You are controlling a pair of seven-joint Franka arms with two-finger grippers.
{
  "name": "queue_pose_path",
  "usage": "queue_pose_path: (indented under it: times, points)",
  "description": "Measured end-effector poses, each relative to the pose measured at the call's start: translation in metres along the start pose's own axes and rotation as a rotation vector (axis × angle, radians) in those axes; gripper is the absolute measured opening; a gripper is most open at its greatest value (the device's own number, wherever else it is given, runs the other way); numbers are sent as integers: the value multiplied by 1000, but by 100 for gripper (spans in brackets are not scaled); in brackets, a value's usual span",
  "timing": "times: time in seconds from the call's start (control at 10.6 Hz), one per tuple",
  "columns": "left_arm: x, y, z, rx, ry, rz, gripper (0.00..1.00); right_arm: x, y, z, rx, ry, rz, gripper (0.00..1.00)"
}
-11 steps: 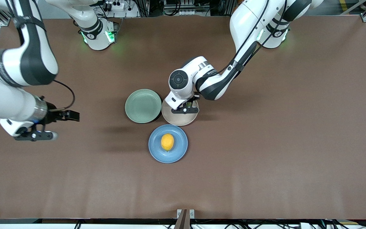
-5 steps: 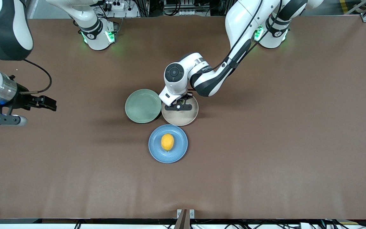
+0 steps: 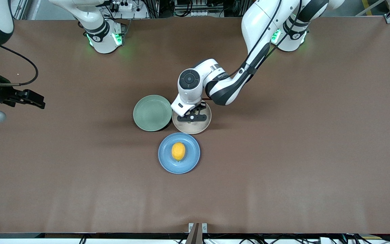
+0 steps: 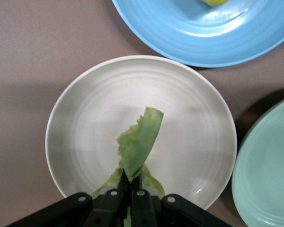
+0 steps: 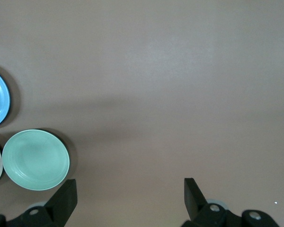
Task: Place lemon and lettuce in plates
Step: 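Lower the lettuce onto the cream plate and open the left gripper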
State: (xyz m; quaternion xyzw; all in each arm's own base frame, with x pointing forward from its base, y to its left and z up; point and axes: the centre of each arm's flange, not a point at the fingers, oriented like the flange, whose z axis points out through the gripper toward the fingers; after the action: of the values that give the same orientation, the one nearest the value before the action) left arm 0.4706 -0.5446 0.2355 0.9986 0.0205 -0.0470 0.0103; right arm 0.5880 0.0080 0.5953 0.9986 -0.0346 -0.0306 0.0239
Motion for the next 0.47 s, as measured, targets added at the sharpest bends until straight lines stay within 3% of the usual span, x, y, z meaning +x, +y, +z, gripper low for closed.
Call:
queue_pose_path:
  times: [0.28,0.38,0.47]
  points:
    - [2,0,-1,-10,9,-4,4,-2,12,-13,-1,22,21,100]
    - [5,-1,-3,-14,13,-9,12,-2,17,-14,-1,25,29,100]
    - [9,-3,-4,-17,20,-14,31,-2,19,-15,-1,26,33,100]
